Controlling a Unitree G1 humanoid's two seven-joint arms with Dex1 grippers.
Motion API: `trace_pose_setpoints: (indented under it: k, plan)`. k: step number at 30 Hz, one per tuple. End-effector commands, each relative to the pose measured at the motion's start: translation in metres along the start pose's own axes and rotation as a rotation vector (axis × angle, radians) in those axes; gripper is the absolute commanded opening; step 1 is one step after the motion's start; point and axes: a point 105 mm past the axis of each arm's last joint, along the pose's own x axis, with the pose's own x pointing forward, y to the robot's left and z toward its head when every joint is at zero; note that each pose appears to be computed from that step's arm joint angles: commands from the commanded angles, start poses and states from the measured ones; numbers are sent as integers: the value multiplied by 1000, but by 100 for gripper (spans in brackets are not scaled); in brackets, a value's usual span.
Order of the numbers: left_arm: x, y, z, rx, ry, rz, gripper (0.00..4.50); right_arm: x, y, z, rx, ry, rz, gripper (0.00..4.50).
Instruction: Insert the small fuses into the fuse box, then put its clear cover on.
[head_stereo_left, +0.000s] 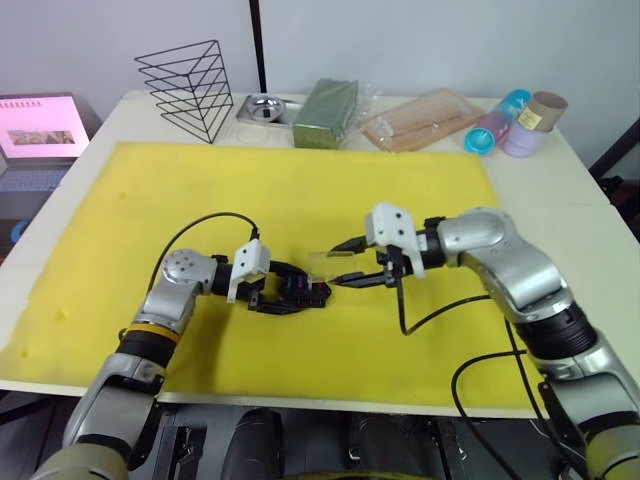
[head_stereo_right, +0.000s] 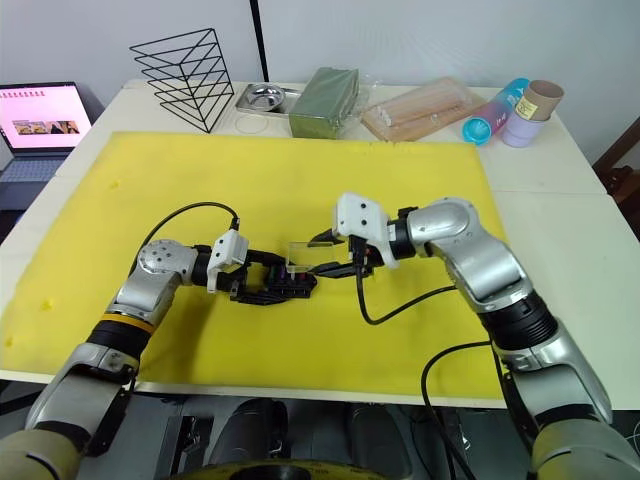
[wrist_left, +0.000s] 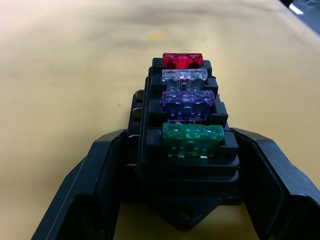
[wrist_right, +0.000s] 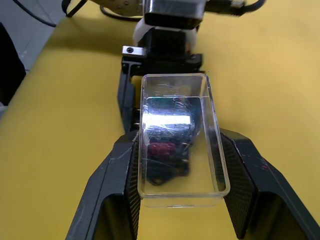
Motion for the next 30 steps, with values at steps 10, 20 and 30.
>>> trace_pose_setpoints:
  k: [10, 20, 30]
  plan:
    - [7, 2, -1, 55, -24, -4, 282, 27, 0, 7, -80, 1, -59, 181]
    - [8, 2, -3, 51, -23, -4, 282, 34, 1, 0, -69, 28, -56, 181]
    - [8, 4, -3, 35, -28, 4, 282, 33, 5, -13, -32, 85, -57, 181]
